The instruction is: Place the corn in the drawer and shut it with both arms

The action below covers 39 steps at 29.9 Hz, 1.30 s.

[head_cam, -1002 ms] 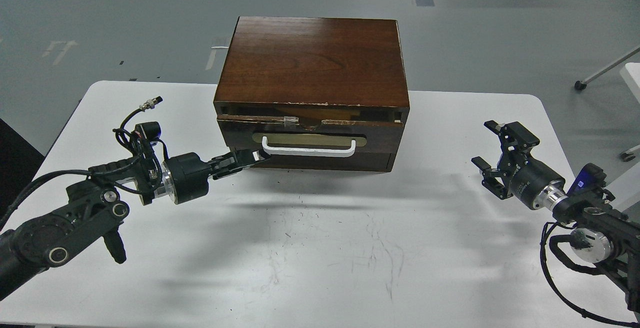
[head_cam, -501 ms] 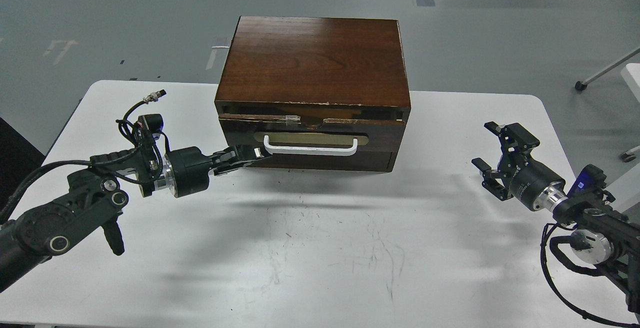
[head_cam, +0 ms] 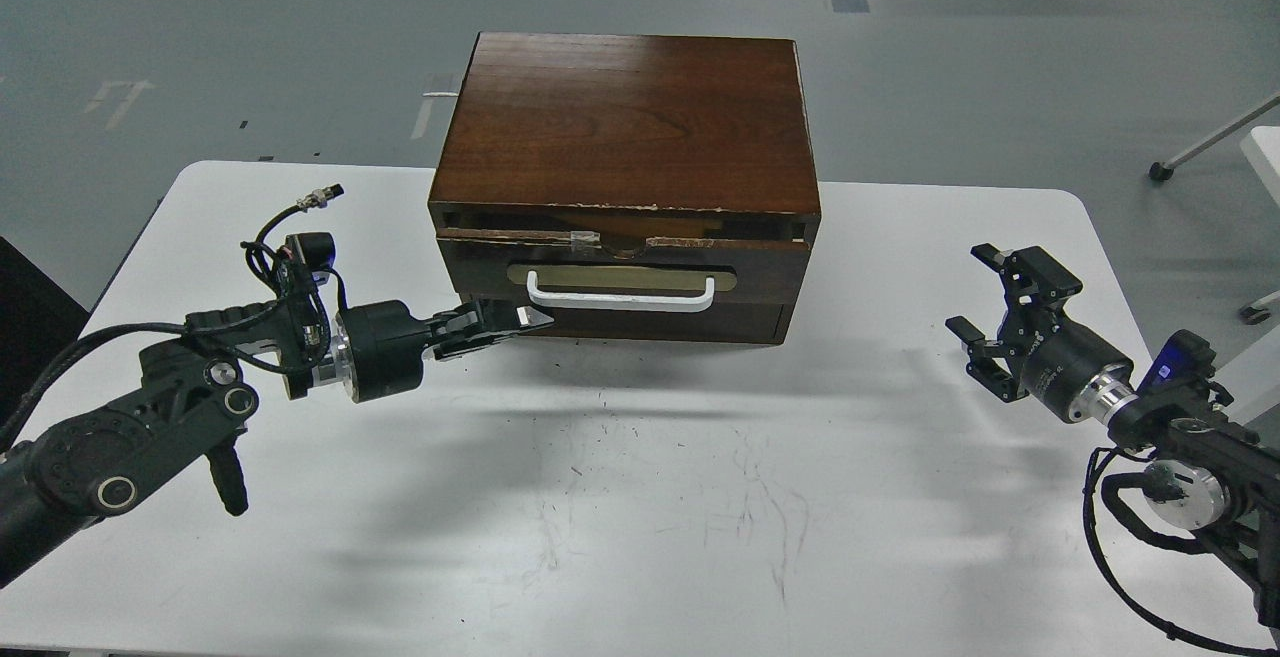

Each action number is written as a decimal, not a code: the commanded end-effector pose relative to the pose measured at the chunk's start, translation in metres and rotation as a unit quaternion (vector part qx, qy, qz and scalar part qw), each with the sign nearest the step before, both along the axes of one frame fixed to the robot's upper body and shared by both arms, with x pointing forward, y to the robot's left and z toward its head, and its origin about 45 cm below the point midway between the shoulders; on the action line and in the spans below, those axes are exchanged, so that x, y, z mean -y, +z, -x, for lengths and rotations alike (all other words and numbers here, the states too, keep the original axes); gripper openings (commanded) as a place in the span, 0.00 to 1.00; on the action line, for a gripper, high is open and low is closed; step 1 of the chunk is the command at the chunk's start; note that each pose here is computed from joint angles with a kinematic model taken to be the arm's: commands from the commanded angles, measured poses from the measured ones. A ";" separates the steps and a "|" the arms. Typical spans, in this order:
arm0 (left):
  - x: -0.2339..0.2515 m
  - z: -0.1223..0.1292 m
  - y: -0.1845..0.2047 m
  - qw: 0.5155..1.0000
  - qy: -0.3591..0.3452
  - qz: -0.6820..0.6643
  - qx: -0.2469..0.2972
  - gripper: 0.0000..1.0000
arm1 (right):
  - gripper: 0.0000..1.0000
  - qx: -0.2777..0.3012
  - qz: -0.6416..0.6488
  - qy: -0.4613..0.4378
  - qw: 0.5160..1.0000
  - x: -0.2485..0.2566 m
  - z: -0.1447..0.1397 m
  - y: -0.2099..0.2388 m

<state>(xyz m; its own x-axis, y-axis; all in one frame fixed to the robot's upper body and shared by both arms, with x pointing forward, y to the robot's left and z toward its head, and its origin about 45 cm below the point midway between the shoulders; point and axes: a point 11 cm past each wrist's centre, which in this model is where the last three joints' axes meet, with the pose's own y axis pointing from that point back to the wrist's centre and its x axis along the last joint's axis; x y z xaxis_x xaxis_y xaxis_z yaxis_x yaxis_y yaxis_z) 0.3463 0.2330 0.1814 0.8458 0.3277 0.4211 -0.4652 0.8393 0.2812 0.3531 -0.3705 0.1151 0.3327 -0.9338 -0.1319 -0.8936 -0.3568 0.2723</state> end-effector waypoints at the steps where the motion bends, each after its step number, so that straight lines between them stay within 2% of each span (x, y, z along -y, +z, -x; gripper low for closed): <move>1: 0.002 -0.001 0.006 1.000 -0.001 0.011 0.003 0.00 | 0.99 0.001 0.000 0.000 1.000 0.000 0.000 0.001; 18: 0.007 -0.001 0.016 0.999 -0.002 0.033 0.003 0.00 | 0.99 0.000 0.002 -0.002 1.000 0.002 0.000 0.000; 39: -0.002 -0.008 0.008 1.000 0.016 0.024 -0.003 0.00 | 0.99 0.000 0.004 -0.004 1.000 0.002 0.000 0.000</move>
